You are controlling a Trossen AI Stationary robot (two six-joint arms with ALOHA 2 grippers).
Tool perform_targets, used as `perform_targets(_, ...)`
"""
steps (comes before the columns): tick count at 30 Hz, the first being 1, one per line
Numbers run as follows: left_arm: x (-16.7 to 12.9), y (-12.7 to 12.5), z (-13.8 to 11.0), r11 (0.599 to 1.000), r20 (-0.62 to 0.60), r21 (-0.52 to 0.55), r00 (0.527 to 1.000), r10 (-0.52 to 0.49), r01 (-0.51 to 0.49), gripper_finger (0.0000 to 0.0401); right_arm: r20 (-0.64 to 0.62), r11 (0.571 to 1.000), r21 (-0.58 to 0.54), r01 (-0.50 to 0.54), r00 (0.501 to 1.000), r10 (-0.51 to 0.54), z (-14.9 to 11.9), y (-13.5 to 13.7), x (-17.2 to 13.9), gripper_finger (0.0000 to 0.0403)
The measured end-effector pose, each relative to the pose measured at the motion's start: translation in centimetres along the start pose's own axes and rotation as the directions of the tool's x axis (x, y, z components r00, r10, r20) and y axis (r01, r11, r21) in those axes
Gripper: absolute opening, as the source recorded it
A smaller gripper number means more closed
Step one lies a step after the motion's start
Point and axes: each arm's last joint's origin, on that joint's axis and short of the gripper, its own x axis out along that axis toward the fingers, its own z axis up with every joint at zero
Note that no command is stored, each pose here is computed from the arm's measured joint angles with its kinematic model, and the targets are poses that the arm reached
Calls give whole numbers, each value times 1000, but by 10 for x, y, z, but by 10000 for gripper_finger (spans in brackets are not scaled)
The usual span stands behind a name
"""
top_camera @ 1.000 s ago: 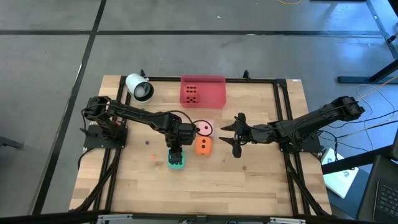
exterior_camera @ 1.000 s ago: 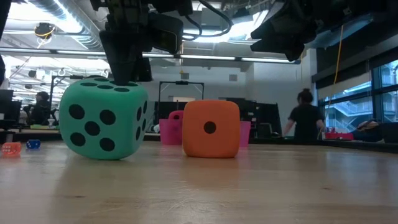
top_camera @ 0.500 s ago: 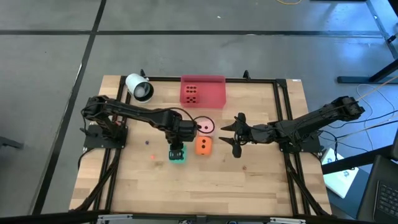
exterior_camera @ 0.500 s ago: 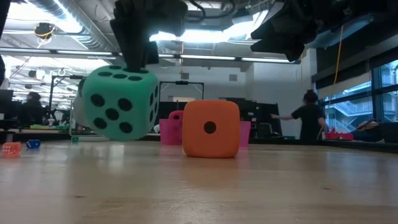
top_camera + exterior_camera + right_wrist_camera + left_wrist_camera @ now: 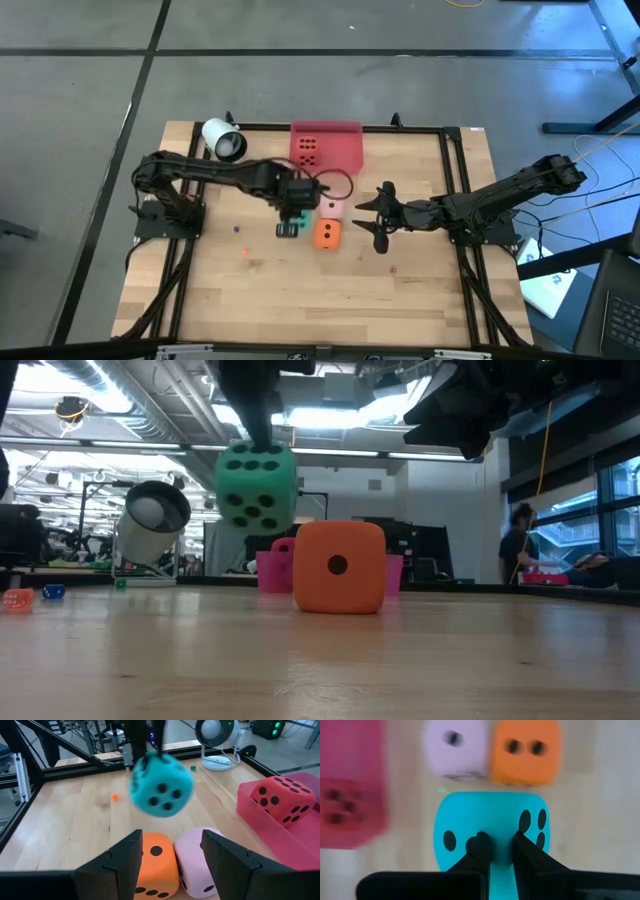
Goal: Pick & Place Dice
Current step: Put the light blue die into the pink bin
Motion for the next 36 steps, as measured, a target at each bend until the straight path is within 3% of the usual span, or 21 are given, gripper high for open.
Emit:
perform_targets(10, -4, 83, 1, 984, 35, -22, 984, 175, -174, 32, 20, 996, 45, 72, 997, -73, 0, 0, -1, 206)
perform_targets(17, -40, 127, 15, 962, 220, -8, 938, 268, -273, 32, 15, 997, 43, 68, 998, -69, -1, 0, -1, 206)
perform_targets(22, -51, 147, 32, 954, 349, 50, 900, 262, -297, 32, 10, 997, 40, 69, 998, -69, -1, 0, -1, 206)
perform_targets(36, 6, 223, 56, 965, 283, 67, 932, 225, -254, 32, -36, 997, 20, 73, 997, -72, -6, -1, -1, 206)
